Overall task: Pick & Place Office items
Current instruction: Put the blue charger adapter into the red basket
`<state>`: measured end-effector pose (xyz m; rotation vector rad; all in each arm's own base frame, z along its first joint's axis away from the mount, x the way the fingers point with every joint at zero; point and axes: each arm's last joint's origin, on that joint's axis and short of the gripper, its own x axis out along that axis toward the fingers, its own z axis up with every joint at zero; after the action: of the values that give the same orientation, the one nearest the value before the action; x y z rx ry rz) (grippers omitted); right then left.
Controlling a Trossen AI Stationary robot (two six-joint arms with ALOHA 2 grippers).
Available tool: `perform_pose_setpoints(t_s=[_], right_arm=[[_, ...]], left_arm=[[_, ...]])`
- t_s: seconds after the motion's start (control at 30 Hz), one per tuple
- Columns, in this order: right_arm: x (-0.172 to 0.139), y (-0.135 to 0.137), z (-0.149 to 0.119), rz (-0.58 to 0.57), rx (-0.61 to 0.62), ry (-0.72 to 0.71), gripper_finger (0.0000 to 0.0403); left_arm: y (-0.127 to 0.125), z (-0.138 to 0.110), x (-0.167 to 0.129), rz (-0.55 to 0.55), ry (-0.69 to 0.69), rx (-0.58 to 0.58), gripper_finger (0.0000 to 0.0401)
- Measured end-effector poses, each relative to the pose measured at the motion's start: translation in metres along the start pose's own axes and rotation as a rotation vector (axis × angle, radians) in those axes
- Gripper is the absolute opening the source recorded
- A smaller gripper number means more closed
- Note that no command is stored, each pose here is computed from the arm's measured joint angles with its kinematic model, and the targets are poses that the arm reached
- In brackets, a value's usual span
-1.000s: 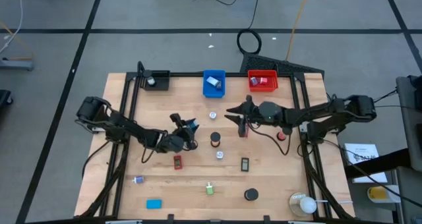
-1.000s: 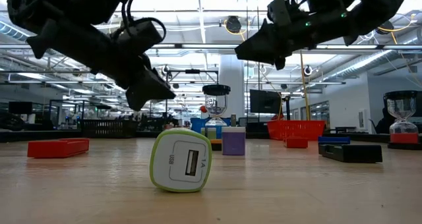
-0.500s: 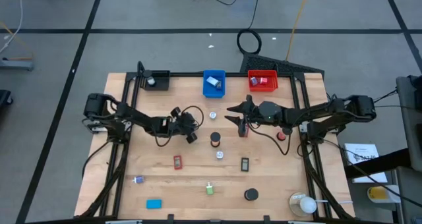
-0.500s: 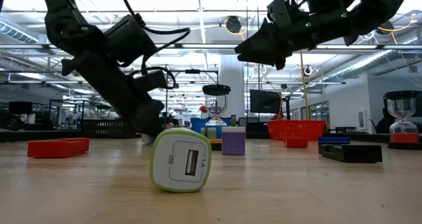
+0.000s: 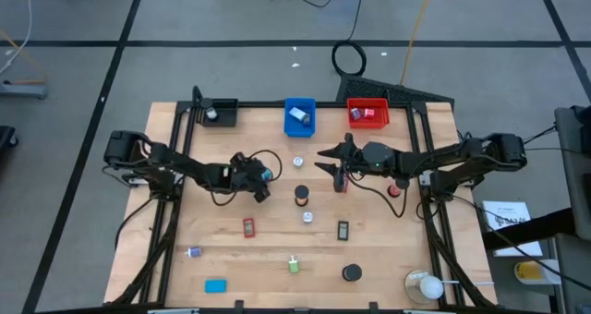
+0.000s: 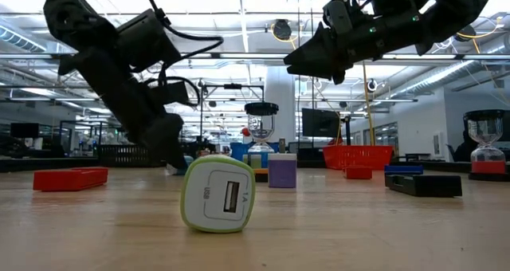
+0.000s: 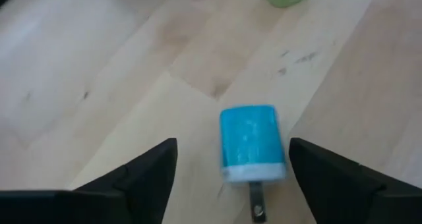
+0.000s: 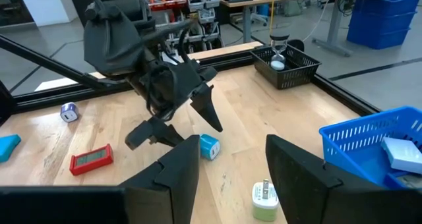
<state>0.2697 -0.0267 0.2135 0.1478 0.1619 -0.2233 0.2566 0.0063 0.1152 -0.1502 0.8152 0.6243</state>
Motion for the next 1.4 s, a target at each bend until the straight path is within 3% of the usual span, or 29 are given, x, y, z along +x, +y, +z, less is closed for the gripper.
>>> perform_pose_setpoints(t_s=[0.2, 0.5, 0.63, 0.9, 1.13, 1.4], right_arm=[[0.000, 0.000, 0.000, 0.000, 0.000, 0.001, 0.0165], [0.000, 0.000, -0.002, -0.004, 0.005, 0.017, 0.0164], [0.000, -0.006, -0.004, -0.032, 0.070, 0.041, 0.0165], [0.004, -0.014, -0.005, -0.056, 0.172, 0.036, 0.0210], [0.024, -0.007, -0.016, 0.170, 0.252, 0.042, 0.0265], [0.063, -0.003, -0.018, 0.212, 0.296, 0.086, 0.0297]], left_arm=[[-0.004, -0.004, 0.009, 0.001, -0.003, -0.012, 0.0270], [-0.010, -0.009, 0.012, 0.013, -0.009, 0.087, 0.0135], [-0.016, -0.011, 0.002, 0.083, -0.066, 0.190, 0.0134], [-0.042, 0.003, -0.024, 0.176, -0.343, 0.389, 0.0134], [-0.054, 0.017, -0.037, 0.191, -0.500, 0.491, 0.0136], [-0.061, 0.023, -0.047, 0.187, -0.591, 0.500, 0.0137]])
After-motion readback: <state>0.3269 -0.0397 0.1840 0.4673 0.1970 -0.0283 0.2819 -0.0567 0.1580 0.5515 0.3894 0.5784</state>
